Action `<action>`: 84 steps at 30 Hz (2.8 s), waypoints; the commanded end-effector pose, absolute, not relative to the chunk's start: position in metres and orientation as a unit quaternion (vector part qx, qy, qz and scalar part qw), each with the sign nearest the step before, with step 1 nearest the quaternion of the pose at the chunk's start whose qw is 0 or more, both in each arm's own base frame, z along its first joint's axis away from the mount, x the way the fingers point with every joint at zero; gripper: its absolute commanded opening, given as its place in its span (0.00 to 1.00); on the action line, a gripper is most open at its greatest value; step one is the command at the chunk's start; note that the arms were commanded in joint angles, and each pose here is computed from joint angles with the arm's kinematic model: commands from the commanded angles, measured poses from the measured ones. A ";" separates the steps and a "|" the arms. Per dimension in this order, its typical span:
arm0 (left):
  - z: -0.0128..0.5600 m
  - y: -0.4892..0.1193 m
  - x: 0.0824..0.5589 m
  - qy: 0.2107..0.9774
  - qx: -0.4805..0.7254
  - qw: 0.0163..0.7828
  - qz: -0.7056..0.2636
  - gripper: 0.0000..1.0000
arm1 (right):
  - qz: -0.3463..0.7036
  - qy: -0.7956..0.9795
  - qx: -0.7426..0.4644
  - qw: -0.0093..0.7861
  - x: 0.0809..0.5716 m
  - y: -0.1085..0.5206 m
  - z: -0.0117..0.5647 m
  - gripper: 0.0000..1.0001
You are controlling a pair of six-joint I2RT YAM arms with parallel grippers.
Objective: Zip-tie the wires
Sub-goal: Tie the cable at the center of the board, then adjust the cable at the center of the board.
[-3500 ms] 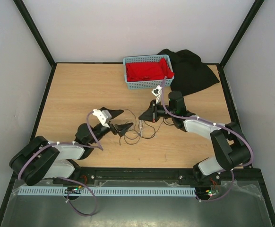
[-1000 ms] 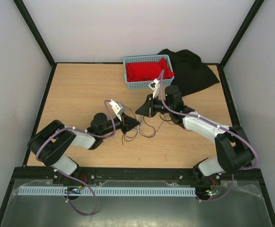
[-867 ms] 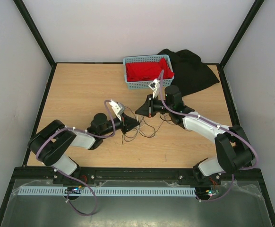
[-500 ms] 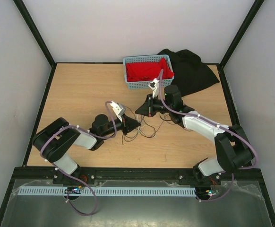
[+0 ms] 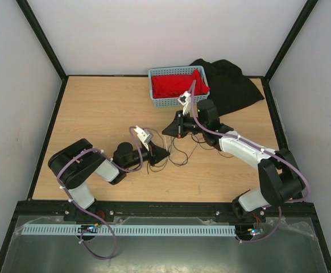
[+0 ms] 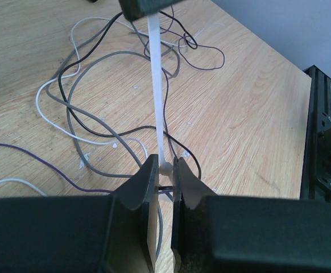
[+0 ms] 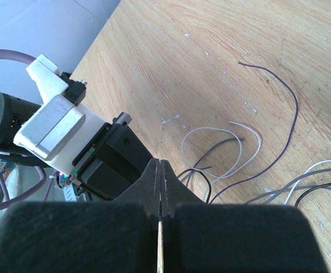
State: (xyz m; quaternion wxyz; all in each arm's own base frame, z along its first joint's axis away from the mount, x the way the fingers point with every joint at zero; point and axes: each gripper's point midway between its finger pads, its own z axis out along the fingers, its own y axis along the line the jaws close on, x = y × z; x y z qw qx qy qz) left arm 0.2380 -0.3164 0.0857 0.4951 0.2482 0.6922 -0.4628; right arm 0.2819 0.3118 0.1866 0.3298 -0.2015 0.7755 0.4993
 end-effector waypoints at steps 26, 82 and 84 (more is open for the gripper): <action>0.079 -0.283 0.232 0.751 0.178 0.434 -0.465 0.00 | 0.480 0.710 -0.182 0.482 0.310 0.252 0.260 0.50; 0.161 -0.238 0.243 0.822 0.113 0.421 -0.367 0.00 | 0.468 0.733 -0.316 0.379 0.227 0.296 0.109 0.56; 0.161 -0.238 0.242 0.821 0.113 0.420 -0.368 0.00 | 0.455 0.737 -0.325 0.380 0.230 0.300 0.103 0.58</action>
